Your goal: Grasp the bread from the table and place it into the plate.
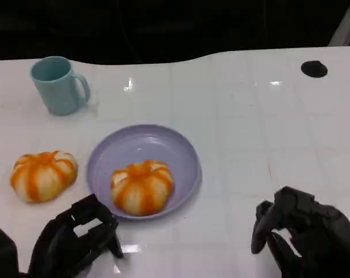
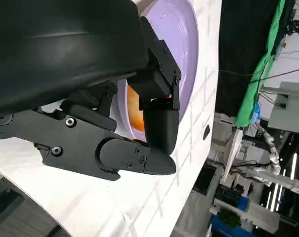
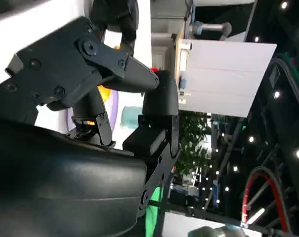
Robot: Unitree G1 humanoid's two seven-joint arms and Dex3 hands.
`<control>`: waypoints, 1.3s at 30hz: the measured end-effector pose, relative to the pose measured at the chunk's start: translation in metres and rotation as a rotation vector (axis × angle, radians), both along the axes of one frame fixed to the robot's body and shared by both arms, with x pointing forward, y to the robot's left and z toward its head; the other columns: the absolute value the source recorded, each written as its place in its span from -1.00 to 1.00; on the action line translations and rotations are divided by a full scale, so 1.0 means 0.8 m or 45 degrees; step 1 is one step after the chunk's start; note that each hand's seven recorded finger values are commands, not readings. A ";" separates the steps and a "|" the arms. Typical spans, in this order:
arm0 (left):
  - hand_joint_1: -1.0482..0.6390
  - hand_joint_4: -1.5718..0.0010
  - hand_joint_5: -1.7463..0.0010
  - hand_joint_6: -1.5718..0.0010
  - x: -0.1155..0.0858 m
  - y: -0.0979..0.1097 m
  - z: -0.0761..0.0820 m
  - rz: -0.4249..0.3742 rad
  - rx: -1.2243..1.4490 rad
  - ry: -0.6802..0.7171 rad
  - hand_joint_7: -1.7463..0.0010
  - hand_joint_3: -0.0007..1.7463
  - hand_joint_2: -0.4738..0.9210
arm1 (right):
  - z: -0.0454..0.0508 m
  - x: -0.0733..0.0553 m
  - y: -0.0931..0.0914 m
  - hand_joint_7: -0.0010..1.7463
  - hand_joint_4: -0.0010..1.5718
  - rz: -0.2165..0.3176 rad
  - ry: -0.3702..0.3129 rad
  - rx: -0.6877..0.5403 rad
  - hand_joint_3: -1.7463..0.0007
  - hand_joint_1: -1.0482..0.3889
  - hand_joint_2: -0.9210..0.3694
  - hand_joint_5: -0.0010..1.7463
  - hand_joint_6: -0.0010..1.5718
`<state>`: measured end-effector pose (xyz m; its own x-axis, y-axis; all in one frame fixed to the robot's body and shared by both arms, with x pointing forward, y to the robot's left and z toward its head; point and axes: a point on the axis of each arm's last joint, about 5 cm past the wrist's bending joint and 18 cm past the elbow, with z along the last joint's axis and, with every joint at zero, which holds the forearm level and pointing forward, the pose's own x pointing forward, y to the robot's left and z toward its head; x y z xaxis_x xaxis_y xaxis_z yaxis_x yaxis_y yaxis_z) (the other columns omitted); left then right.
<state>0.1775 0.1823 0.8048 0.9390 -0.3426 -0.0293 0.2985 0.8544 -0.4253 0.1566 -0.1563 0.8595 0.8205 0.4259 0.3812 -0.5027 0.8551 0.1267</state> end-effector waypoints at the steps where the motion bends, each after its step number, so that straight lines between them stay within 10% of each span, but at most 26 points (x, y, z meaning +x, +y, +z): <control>1: -0.39 0.03 -0.96 0.11 0.000 0.000 0.000 -0.001 -0.001 0.002 -0.65 -0.82 1.00 | -0.001 -0.003 -0.002 0.64 -0.18 -0.001 0.018 0.002 0.01 -0.01 -0.59 1.00 -0.15; 39: -0.43 0.03 -0.93 0.10 -0.003 0.015 -0.003 0.000 0.008 -0.003 -0.59 -0.91 1.00 | -0.012 -0.004 0.005 0.58 -0.20 -0.082 0.096 0.060 -0.04 -0.02 -0.49 1.00 -0.15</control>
